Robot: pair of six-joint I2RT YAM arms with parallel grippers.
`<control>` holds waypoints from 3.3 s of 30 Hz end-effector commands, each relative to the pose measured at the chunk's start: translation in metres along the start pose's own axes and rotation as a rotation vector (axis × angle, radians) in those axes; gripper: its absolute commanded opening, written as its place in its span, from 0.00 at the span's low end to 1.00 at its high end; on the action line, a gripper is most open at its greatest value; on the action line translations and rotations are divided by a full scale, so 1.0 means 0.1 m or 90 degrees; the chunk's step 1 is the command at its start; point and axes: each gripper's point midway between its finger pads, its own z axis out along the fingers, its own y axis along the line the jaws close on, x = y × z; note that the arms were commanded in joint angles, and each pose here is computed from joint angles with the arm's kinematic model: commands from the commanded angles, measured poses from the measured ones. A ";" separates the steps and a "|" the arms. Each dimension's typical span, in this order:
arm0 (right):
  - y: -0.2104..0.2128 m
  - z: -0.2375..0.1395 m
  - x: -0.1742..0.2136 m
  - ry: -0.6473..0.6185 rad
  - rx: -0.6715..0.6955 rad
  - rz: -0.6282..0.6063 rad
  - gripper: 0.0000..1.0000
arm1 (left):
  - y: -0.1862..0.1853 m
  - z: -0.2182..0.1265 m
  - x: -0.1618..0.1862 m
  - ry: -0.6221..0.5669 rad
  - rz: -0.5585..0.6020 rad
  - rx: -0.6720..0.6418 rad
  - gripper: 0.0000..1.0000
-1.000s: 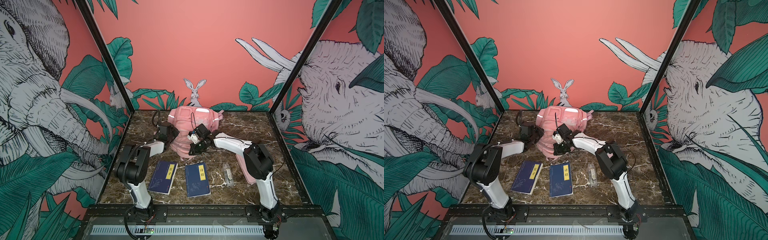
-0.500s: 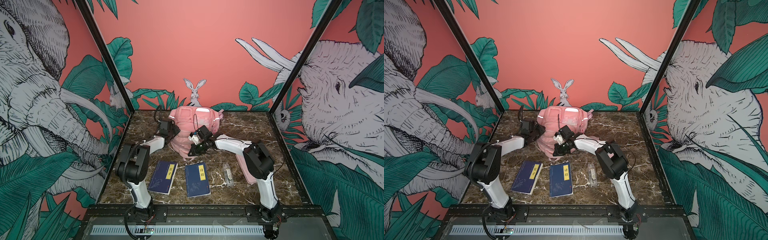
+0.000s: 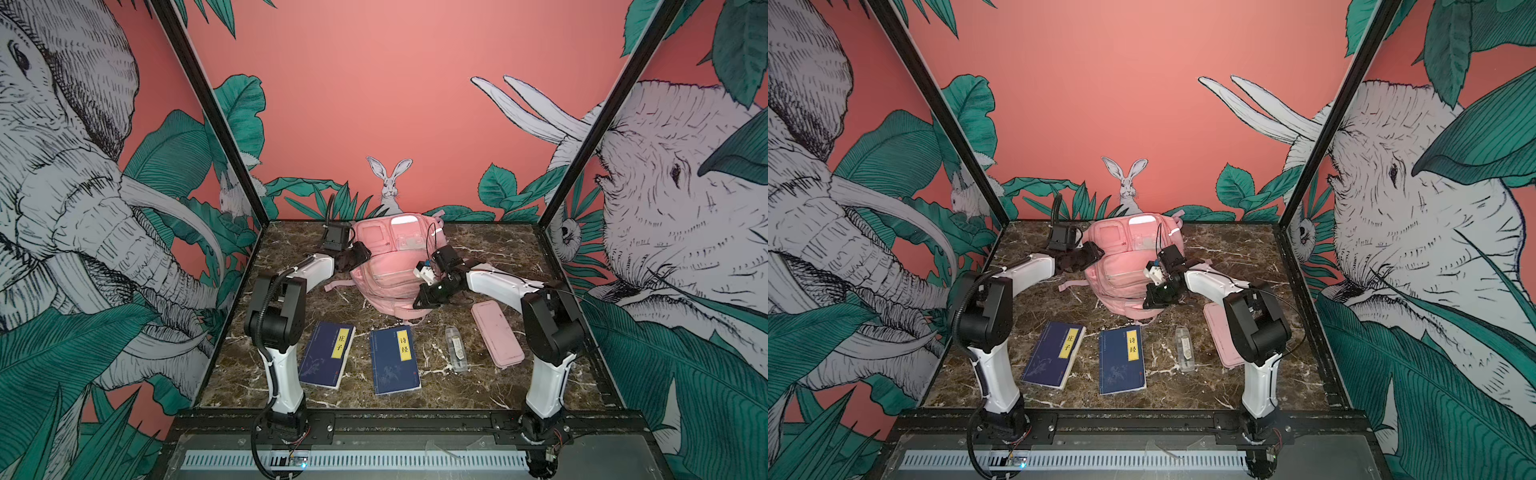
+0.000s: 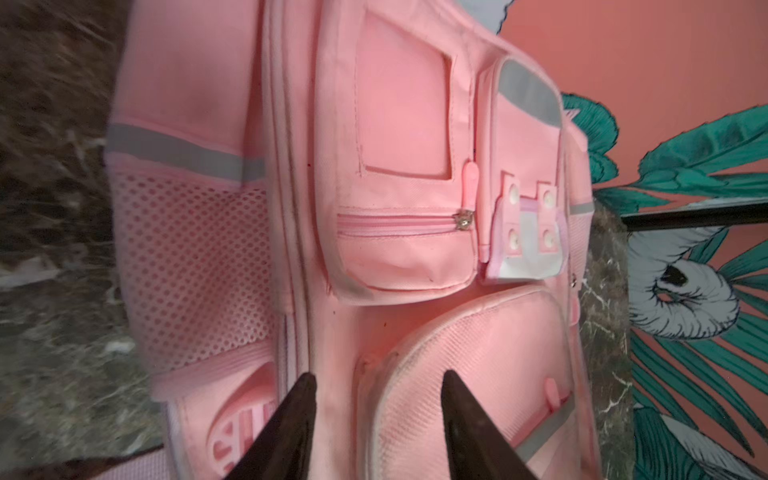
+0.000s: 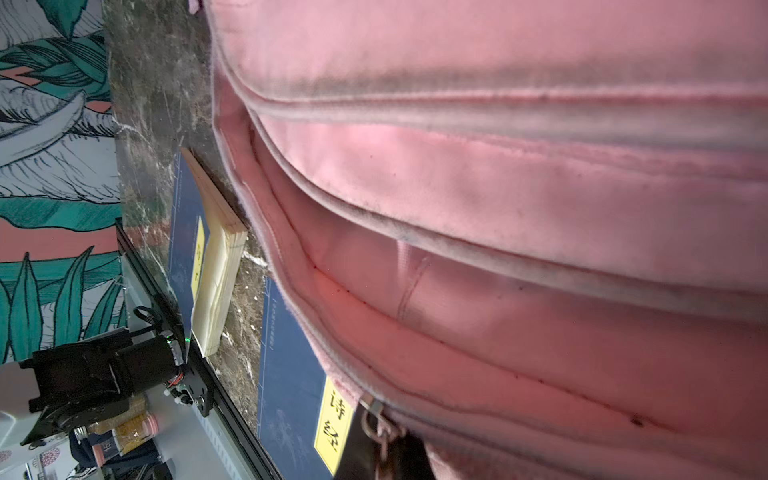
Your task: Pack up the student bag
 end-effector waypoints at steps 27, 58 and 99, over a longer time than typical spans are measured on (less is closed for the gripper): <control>0.50 -0.11 -0.02 0.026 -0.061 -0.069 0.00 | -0.25 0.23 0.25 0.059 -0.037 0.073 0.00; 0.94 0.90 -0.26 0.037 -0.048 -0.054 0.41 | -0.34 0.01 0.17 -0.018 -0.080 0.096 0.00; -0.40 -0.65 -0.09 -0.075 0.368 -0.146 0.47 | -0.55 -0.16 0.59 -0.067 -0.162 0.155 0.00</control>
